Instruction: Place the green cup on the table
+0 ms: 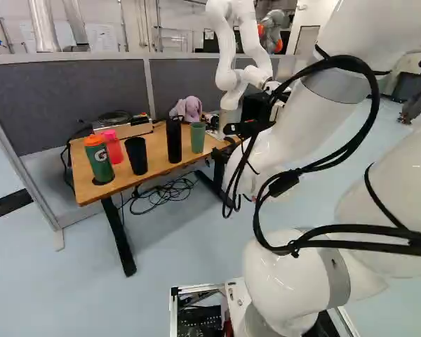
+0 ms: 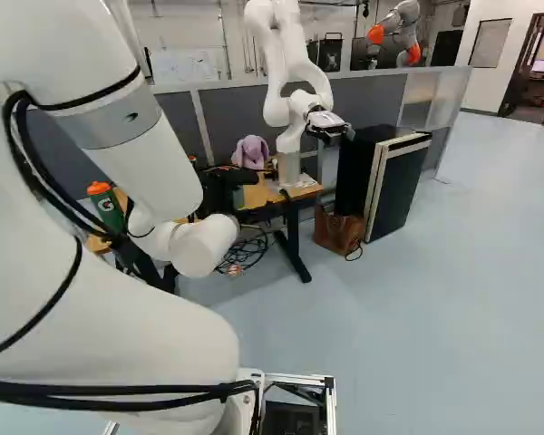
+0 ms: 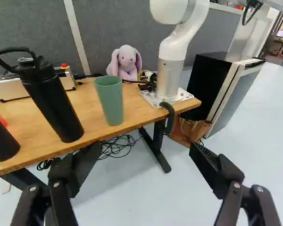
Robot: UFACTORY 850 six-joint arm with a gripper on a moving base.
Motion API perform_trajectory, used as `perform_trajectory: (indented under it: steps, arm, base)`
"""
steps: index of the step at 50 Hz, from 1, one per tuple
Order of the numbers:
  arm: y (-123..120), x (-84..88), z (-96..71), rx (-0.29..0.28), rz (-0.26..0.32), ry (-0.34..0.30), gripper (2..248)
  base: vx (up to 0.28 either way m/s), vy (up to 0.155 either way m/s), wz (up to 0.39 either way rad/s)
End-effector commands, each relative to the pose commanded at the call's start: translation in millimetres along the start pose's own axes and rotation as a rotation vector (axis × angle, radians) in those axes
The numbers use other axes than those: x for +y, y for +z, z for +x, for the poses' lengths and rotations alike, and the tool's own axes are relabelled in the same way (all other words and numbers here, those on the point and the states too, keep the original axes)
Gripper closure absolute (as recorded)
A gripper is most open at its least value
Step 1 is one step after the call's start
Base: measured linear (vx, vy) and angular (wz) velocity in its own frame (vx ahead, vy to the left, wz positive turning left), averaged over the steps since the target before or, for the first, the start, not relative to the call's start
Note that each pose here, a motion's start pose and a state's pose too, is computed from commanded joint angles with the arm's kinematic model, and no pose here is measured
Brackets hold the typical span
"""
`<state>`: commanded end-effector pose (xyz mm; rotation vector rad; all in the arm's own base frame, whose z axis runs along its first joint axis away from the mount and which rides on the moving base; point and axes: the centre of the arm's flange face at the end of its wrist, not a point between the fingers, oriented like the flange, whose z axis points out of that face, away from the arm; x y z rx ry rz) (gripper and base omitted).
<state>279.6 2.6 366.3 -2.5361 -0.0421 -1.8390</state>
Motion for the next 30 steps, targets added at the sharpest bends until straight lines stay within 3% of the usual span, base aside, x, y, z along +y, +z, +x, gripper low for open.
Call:
perform_trajectory:
  steps: [30]
  arm:
    - [-8.7, 2.3, -3.5, -0.016, -0.023, 0.017, 3]
  base:
    - [0.000, 0.000, 0.000]
